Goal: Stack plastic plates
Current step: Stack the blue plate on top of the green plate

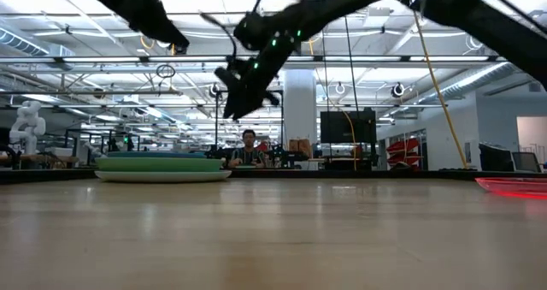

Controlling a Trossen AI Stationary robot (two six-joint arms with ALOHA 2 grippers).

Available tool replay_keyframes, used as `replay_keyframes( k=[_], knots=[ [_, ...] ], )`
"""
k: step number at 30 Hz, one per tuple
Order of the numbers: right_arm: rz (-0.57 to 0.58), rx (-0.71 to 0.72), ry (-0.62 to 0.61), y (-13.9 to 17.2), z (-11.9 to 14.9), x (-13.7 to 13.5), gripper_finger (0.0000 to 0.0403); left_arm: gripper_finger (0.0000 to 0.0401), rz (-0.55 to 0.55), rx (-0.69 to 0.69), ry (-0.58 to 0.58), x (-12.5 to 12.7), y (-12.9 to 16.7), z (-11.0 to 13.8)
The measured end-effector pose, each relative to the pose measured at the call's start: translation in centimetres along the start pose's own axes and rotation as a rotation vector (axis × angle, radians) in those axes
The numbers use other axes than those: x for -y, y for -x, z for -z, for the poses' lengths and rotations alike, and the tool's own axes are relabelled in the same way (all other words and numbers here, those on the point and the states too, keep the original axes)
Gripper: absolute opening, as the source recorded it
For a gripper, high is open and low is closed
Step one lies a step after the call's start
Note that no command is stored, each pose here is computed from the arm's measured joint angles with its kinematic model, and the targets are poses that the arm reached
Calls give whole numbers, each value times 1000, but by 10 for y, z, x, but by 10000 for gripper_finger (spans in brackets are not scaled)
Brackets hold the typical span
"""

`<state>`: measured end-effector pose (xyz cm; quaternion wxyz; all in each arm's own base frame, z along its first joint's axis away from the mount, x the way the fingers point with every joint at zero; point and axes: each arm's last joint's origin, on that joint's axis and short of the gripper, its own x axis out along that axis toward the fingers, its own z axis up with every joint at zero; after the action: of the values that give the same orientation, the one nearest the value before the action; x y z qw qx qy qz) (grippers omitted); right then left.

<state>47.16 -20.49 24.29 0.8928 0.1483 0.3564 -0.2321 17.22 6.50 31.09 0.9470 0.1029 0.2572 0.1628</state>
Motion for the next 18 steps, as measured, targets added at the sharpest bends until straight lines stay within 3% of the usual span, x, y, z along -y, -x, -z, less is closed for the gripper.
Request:
replay_keyframes(
  k=[6, 12, 18],
  knots=[
    [25, -28, 128, 56, 6, -11, 130, 124, -53, -160, 84, -6, -23, 13],
    [-27, 45, 186, 84, 58, -15, 130, 124, -59, -258, 171, -8, -40, 22],
    [-77, 109, 132, 99, 108, -19, 130, 124, -68, -388, 197, -4, -78, 37]
  ],
)
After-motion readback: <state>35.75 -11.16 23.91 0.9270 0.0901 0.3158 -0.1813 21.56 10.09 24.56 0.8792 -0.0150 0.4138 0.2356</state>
